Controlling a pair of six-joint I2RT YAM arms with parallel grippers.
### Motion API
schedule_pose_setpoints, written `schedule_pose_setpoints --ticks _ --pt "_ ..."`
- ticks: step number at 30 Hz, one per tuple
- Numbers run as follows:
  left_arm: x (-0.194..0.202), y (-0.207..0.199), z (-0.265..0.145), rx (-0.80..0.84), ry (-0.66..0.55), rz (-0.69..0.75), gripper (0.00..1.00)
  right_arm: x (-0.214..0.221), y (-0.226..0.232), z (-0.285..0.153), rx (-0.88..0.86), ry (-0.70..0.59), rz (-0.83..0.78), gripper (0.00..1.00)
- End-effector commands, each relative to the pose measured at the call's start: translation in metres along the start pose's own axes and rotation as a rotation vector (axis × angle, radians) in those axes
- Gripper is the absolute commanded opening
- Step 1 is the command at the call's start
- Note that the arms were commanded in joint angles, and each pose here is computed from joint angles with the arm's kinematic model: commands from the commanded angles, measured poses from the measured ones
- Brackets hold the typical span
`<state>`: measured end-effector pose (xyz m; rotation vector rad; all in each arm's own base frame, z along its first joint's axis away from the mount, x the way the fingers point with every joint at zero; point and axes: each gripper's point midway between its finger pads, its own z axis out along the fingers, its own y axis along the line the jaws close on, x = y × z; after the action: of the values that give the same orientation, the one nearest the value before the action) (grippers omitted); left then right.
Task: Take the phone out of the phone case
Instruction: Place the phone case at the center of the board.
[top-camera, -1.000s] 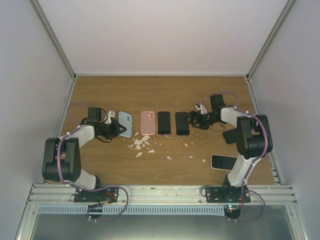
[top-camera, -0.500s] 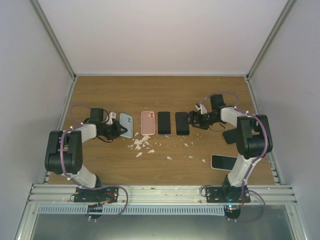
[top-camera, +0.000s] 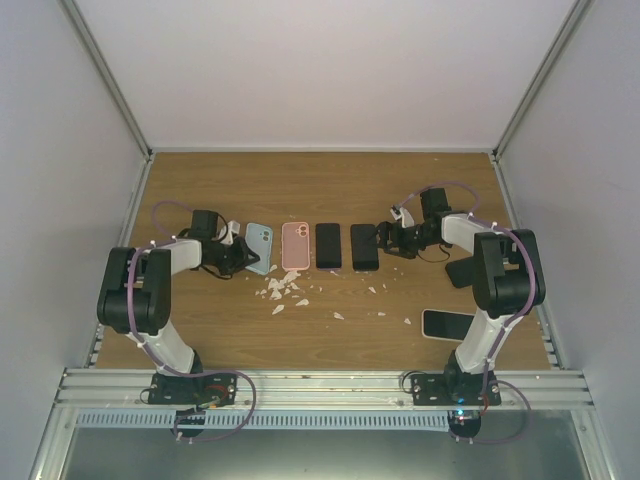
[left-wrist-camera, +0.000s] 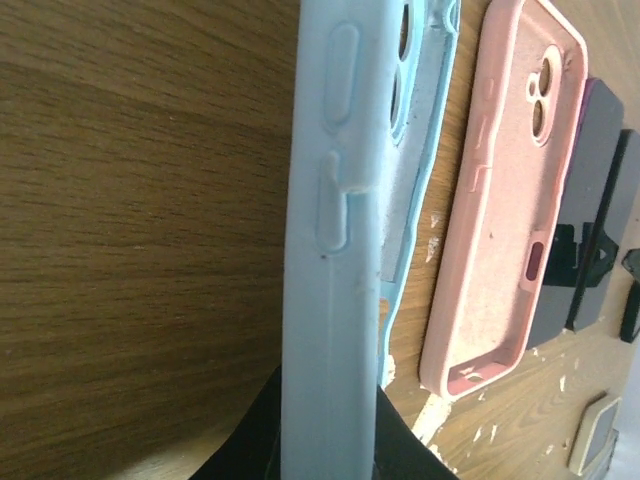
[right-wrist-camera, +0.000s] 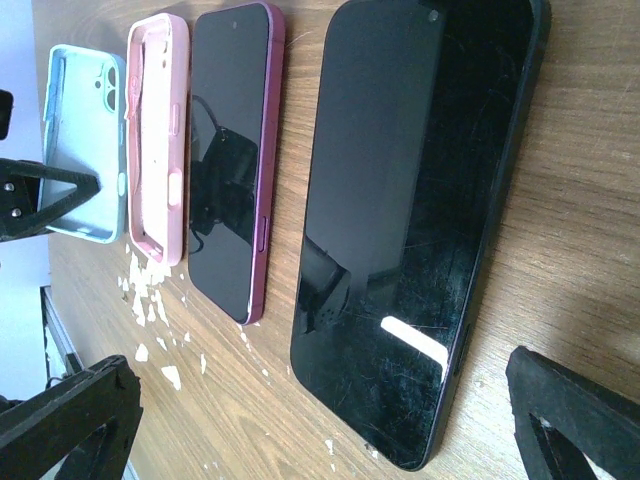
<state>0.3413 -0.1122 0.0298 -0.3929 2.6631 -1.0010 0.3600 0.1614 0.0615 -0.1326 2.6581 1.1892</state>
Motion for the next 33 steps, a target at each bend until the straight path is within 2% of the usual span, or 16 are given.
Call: schedule_pose_setpoints --ticks 1,5,11,19,27,29,33 --pt "-0.009 0.02 0.001 -0.141 -0.038 -0.003 0.13 -0.009 0.003 -0.006 -0.007 -0.027 -0.023 0.99" --pt "-0.008 0.022 -0.002 -0.161 -0.051 -0.002 0.32 -0.009 0.003 -0.006 -0.007 -0.026 -0.024 0.99" --pt "-0.002 0.021 -0.007 -0.158 -0.065 0.007 0.43 -0.01 0.004 -0.007 -0.006 -0.029 -0.027 1.0" --pt "-0.008 0.02 -0.019 -0.194 -0.114 0.029 0.69 -0.011 0.005 -0.008 -0.008 -0.033 -0.031 1.0" --pt "-0.015 0.014 -0.028 -0.202 -0.152 0.059 0.9 -0.016 0.013 -0.016 -0.004 -0.057 -0.075 1.0" --pt "-0.017 0.01 -0.031 -0.195 -0.163 0.069 0.99 -0.018 0.018 -0.019 -0.005 -0.065 -0.101 1.0" --pt "-0.028 -0.003 -0.04 -0.171 -0.196 0.11 0.99 -0.023 0.028 -0.027 -0.015 -0.07 -0.17 1.0"
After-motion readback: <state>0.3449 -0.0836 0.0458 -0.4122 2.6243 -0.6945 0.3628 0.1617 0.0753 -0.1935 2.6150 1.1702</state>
